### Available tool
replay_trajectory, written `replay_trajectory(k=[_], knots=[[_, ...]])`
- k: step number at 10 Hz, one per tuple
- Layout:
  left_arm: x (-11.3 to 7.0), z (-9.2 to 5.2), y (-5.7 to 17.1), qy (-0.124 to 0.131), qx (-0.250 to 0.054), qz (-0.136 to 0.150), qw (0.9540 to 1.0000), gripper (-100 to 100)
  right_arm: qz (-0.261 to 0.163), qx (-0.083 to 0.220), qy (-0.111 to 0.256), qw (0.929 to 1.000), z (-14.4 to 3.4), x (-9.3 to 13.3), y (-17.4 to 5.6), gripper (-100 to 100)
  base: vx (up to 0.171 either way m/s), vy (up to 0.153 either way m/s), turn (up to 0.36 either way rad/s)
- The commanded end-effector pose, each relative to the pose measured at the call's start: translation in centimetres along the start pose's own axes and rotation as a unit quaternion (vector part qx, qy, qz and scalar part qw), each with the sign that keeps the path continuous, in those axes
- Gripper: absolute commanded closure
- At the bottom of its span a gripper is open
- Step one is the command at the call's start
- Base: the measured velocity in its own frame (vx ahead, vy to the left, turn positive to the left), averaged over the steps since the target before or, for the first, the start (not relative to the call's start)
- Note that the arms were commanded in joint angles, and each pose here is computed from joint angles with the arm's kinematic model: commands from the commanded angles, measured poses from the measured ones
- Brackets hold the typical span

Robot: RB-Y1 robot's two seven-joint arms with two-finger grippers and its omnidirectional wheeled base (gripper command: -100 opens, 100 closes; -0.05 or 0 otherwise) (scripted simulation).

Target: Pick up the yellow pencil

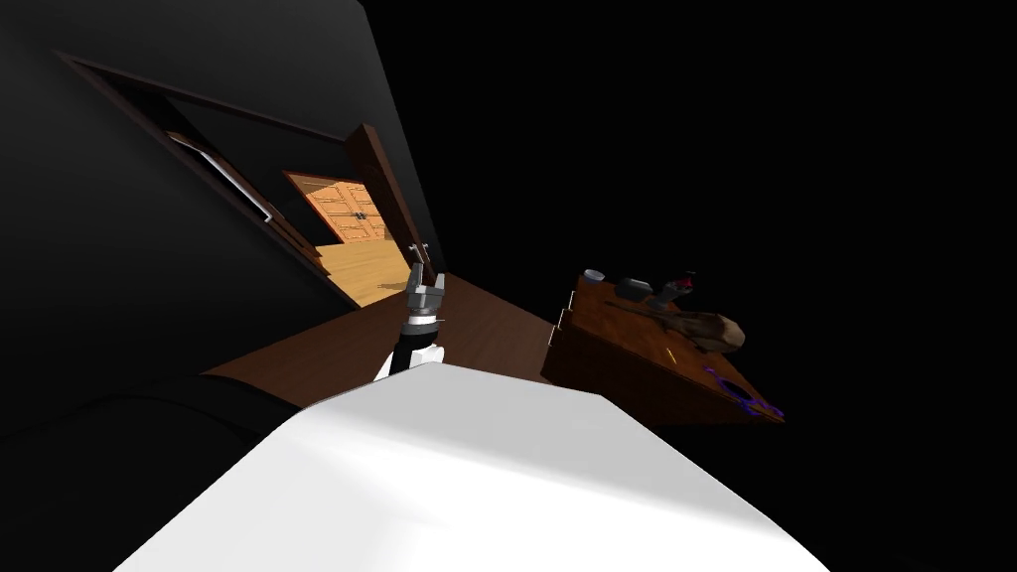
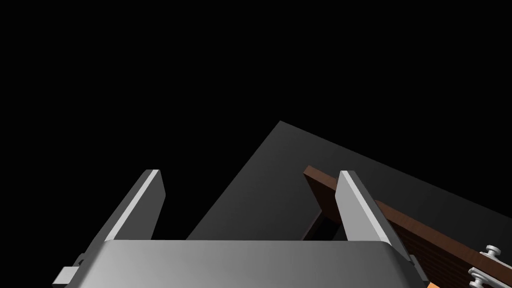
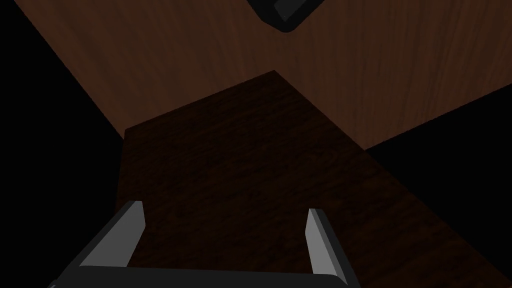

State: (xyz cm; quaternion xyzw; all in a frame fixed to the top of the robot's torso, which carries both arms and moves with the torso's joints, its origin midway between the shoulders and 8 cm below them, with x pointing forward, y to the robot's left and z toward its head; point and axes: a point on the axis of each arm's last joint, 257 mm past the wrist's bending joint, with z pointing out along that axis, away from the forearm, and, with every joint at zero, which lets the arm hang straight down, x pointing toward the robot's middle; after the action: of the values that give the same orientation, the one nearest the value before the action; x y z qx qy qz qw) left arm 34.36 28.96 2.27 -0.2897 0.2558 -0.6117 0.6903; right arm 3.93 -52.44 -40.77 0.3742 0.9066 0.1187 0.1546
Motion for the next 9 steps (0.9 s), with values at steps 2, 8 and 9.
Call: replay_trajectory(k=[2, 8, 9], knots=[[0.0, 0.0, 0.0, 0.0, 0.0, 0.0, 1.0, 0, -0.017, 0.045, -0.001, 0.9988, -2.0, -2.0, -3.5, -100, 0.063, 0.008, 0.085], [0.0, 0.0, 0.0, 0.0, 0.0, 0.0, 1.0, 0, -0.06, 0.122, -0.009, 0.9907, -6.4, -7.1, -8.2, -100, 0.093, -0.024, 0.104], [0.0, 0.0, 0.0, 0.0, 0.0, 0.0, 1.0, 0, -0.071, 0.14, -0.014, 0.9875, -7.6, -8.8, -9.1, -100, 0.088, -0.033, 0.106]])
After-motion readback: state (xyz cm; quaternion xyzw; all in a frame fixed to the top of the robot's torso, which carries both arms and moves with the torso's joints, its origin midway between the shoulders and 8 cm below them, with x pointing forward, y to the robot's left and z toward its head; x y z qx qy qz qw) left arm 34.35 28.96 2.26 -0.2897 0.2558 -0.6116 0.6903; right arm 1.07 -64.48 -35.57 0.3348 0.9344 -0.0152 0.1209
